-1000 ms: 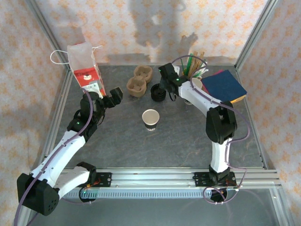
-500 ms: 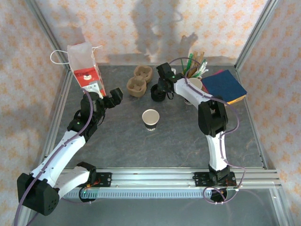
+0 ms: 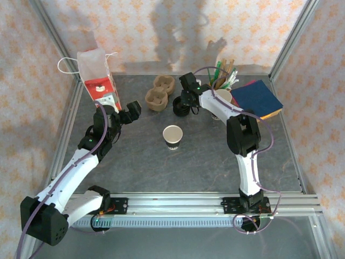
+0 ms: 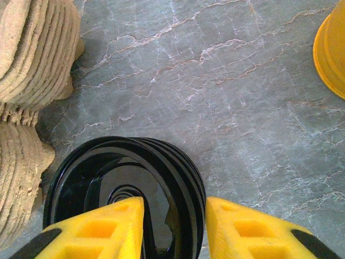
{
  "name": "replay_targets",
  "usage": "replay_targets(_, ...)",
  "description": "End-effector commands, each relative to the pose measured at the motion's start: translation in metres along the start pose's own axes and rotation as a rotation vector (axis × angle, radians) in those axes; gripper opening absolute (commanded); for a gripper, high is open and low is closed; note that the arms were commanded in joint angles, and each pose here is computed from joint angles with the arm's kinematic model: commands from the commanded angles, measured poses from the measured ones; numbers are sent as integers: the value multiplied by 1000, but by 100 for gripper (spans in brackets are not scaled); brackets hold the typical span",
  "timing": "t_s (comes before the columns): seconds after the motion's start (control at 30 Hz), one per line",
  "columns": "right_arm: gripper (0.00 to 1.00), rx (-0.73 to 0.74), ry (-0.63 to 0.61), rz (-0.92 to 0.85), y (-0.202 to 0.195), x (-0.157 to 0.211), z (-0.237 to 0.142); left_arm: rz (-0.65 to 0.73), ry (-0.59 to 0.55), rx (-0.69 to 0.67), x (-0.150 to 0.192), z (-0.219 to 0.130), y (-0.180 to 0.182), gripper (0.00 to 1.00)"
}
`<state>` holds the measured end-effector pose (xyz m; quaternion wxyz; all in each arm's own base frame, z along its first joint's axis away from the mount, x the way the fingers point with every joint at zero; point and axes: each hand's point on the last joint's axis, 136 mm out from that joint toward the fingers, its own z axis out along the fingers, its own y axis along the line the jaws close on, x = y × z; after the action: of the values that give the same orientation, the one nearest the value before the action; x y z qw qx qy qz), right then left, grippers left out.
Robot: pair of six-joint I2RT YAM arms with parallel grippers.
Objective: Pack the takeout coffee
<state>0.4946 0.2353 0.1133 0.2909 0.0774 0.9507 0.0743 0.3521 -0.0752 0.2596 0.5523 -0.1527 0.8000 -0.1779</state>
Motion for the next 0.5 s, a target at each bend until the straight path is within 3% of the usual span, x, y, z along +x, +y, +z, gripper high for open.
replay_targets(0.0,35,30,21,-2,-6,7,9,-11,8,-1,4,0,0,99)
replay_targets(0.47,29,33,32,-1,-8,10,12,-10,15,11,3,5,-4,99)
